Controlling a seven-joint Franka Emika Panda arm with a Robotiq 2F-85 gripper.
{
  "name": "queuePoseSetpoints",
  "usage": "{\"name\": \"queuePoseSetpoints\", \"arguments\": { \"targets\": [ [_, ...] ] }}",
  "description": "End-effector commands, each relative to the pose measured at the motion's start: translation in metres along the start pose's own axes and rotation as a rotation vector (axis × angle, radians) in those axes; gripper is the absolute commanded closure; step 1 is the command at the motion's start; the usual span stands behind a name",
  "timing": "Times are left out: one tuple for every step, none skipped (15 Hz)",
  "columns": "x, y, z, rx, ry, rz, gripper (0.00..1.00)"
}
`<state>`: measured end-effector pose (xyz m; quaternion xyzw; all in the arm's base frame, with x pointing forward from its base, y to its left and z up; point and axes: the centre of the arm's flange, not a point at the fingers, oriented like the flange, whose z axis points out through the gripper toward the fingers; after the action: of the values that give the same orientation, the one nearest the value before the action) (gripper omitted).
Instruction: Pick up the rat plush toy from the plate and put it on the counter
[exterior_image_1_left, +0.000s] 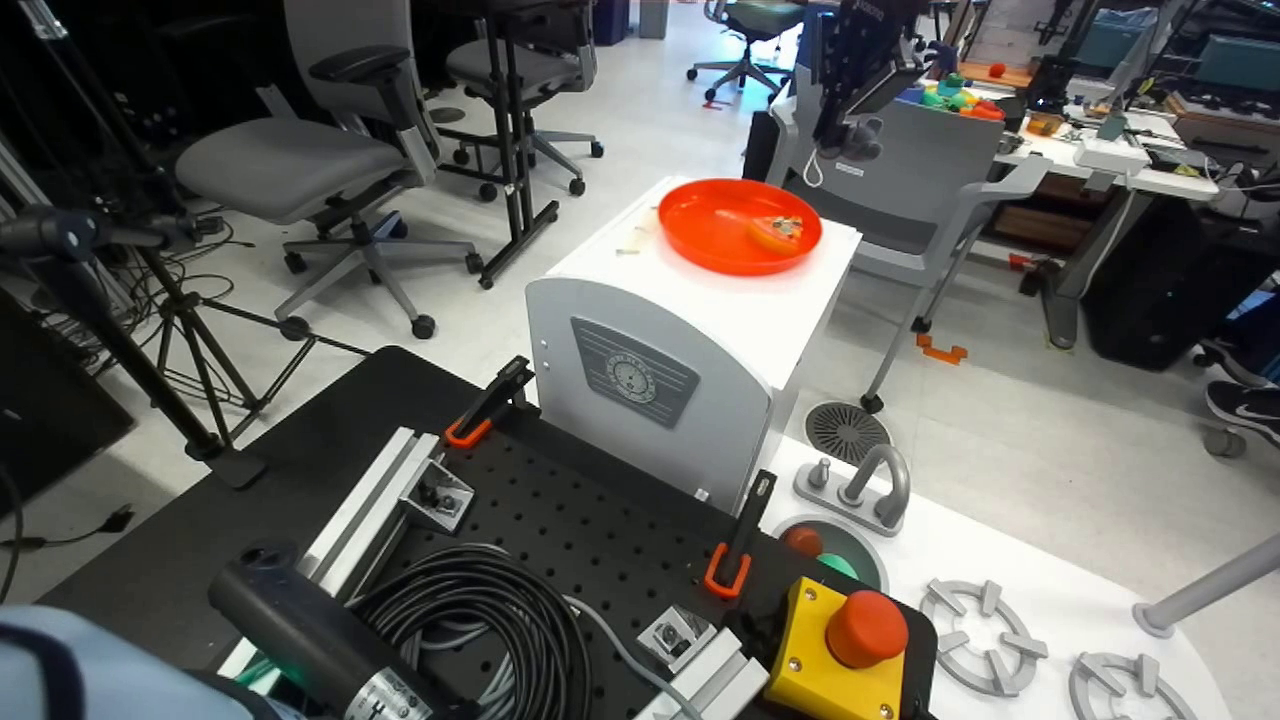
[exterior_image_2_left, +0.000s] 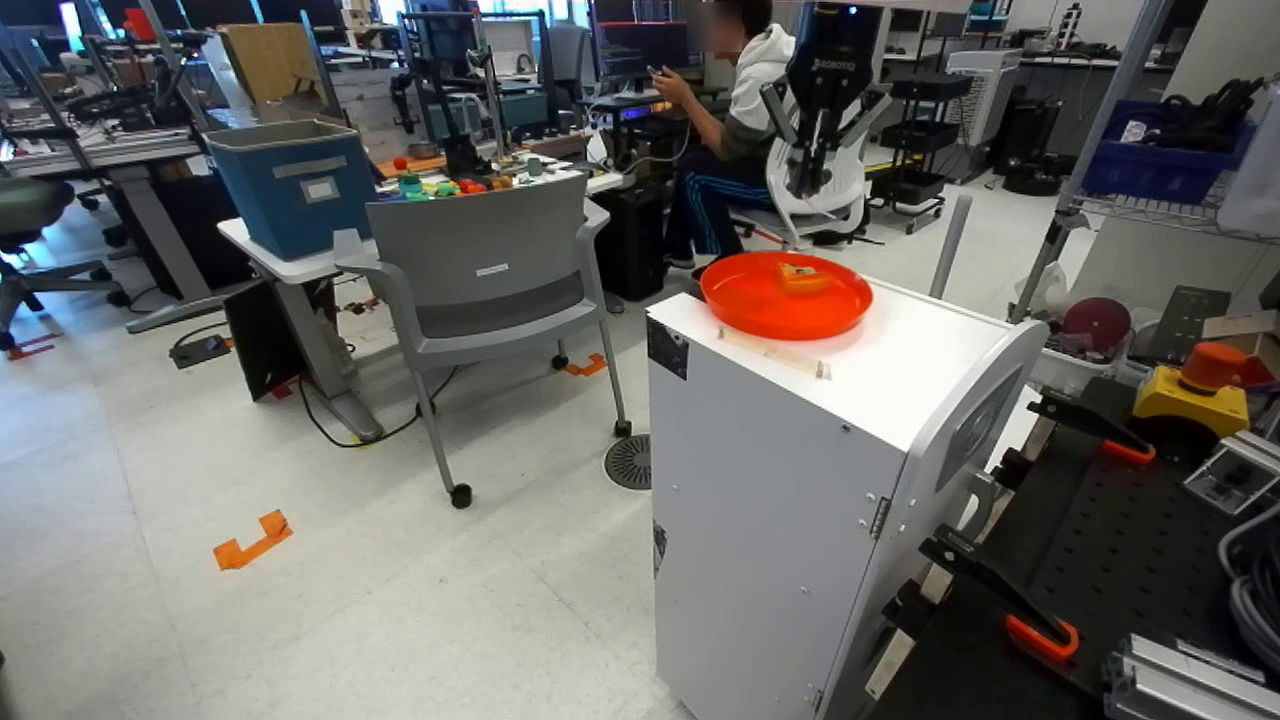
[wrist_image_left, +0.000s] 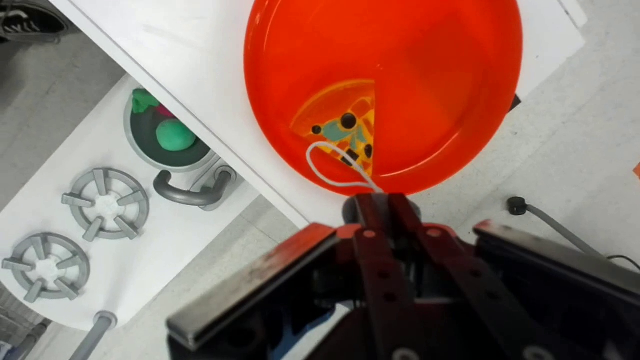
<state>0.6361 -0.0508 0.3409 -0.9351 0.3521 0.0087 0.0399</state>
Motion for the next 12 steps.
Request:
{"name": "queuePoseSetpoints", "arguments": {
  "targets": [
    [0.007,0.025,-0.001,0.032,-0.049,0.092,0.97],
    [0.010,0.033,0.001,0.038,-0.056,0.110,0.97],
    [0.012,0.040,0.002,0.044,-0.062,0.125,0.97],
    [0.013,0.046,0.004,0.049,-0.066,0.138,0.97],
    [0.013,0.052,0.006,0.051,-0.068,0.151,0.97],
    [0.014,0.058,0.009,0.052,-0.072,0.164,0.97],
    [0.014,0.064,0.013,0.048,-0.078,0.178,0.97],
    [0.014,0.068,0.017,0.045,-0.084,0.192,0.97],
    [0.014,0.075,0.022,0.042,-0.088,0.208,0.97],
    [0.015,0.082,0.025,0.041,-0.096,0.226,0.97],
    [0.015,0.088,0.029,0.041,-0.100,0.244,0.97],
    [0.016,0.094,0.032,0.042,-0.104,0.271,0.97]
  ]
}}
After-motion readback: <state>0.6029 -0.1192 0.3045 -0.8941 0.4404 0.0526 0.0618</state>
